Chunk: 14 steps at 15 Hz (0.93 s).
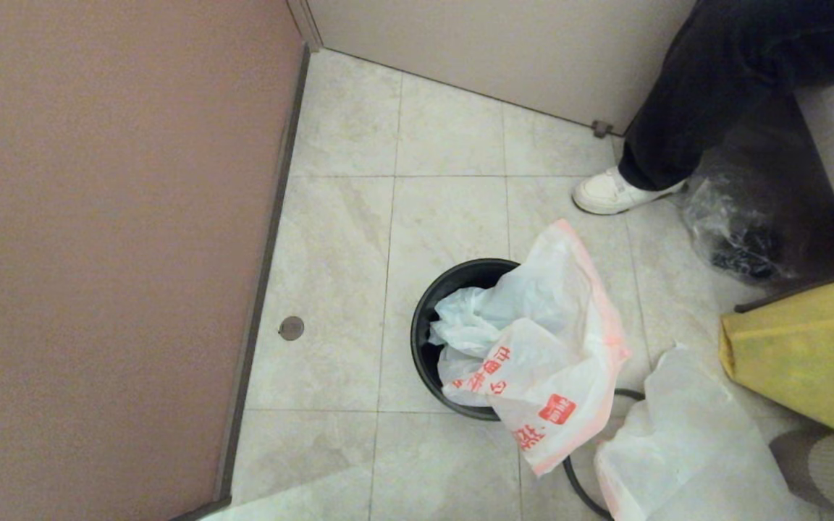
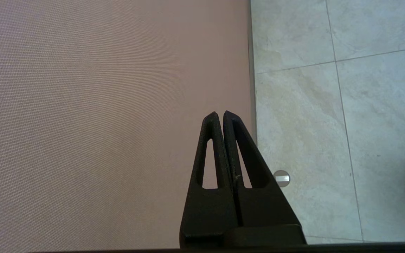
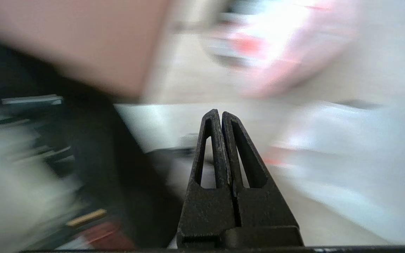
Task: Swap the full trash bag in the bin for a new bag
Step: Put the new garbage bag on the trash can
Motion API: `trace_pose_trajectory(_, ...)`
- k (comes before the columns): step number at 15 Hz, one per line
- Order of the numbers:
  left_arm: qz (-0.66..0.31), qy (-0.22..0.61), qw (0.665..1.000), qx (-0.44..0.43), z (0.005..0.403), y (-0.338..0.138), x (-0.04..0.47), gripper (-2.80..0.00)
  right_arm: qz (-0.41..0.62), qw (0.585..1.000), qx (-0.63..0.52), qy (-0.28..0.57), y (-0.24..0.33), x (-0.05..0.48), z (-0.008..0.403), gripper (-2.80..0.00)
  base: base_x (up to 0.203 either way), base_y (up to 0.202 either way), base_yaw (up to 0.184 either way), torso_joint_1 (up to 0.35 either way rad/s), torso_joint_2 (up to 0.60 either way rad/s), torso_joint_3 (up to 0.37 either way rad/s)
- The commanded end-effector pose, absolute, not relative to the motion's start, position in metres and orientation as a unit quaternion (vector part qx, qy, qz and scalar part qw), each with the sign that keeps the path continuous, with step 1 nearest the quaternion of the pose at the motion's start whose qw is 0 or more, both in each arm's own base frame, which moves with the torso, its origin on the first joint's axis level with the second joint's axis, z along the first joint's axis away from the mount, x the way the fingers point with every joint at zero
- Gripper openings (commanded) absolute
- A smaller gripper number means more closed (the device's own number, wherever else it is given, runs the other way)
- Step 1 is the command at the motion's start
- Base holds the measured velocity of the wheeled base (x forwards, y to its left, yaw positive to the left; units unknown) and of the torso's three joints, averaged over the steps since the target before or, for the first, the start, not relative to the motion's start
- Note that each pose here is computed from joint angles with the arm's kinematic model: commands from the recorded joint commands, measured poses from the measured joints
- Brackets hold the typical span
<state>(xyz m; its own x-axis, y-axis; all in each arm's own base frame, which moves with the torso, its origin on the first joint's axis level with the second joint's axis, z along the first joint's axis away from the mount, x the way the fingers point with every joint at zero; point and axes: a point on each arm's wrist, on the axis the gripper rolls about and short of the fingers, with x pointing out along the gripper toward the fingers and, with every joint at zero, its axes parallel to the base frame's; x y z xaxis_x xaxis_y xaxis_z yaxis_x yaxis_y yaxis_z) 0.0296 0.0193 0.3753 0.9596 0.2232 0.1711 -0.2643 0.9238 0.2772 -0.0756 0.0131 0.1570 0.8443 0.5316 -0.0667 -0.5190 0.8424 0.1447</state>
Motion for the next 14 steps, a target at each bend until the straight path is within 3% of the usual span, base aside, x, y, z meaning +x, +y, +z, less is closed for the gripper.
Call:
trace_pose_trajectory(1, 0.123, -0.068, 0.979, 0.15, 0.375, 0.02, 0.03, -2.8, 0.19, 0.982, 0.019, -0.001, 0.009, -0.044, 0.114, -2.8, 0.0, 0.0, 0.0, 0.0, 0.0, 0.0)
trace_pose_trajectory(5, 0.123, -0.068, 0.979, 0.151, 0.376, 0.019, 0.03, -2.8, 0.017, 0.998, -0.04, -0.046, 0.001, -0.023, 0.086, -2.8, 0.0, 0.0, 0.0, 0.0, 0.0, 0.0)
trace_pose_trajectory(7, 0.123, -0.068, 0.979, 0.149, 0.376, 0.019, 0.03, -2.8, 0.005, 0.999, -0.036, 0.023, 0.0, -0.024, 0.074, -2.8, 0.0, 0.0, 0.0, 0.0, 0.0, 0.0)
trace_pose_trajectory(14, 0.118, -0.069, 0.979, 0.151, 0.375, 0.021, 0.031, -2.8, 0.001, 1.0, -0.02, 0.015, 0.0, -0.025, 0.077, -2.8, 0.0, 0.0, 0.0, 0.0, 0.0, 0.0)
